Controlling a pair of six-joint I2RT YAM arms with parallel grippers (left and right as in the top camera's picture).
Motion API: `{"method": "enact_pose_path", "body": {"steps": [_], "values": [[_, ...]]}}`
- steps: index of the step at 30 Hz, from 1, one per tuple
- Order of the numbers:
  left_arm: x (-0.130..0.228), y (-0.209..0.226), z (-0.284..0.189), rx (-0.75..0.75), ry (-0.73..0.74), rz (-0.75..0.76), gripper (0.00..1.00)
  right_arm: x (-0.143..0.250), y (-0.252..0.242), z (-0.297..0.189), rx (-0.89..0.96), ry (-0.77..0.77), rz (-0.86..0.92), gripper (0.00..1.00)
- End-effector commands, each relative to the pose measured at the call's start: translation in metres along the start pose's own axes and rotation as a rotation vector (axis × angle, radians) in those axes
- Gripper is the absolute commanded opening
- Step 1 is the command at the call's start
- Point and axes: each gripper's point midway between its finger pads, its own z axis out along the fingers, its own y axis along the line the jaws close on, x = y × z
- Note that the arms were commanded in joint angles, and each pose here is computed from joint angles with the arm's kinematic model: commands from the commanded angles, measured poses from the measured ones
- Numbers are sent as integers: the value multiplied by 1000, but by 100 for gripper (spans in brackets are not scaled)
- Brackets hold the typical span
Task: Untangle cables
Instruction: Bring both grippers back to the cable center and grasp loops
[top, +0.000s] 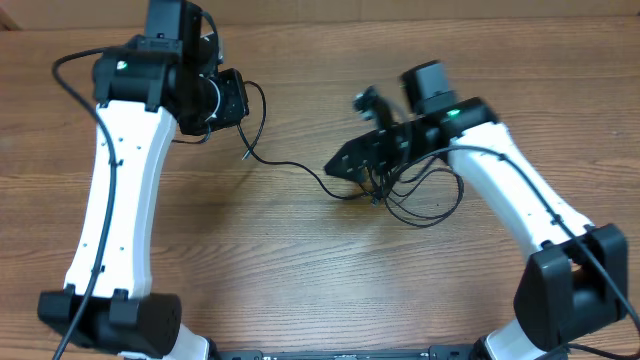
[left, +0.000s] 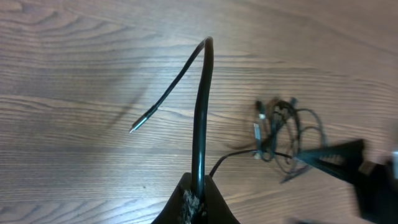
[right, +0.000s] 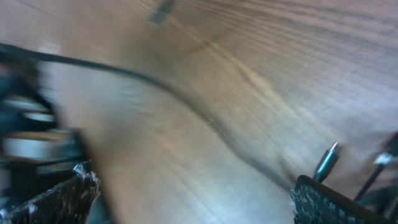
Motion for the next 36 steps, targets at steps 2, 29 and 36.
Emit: {"method": "enact_pose_path", "body": {"steps": [2, 29, 36], "values": [[-6, -3, -27, 80, -50, -40, 4, -9, -28, 23, 277, 17, -98, 100], [2, 46, 3, 90, 67, -382, 100, -86, 58, -36, 134, -105, -45, 4], [34, 31, 41, 52, 209, -541, 99, -67, 52, -25, 135, -36, -10, 4]]}}
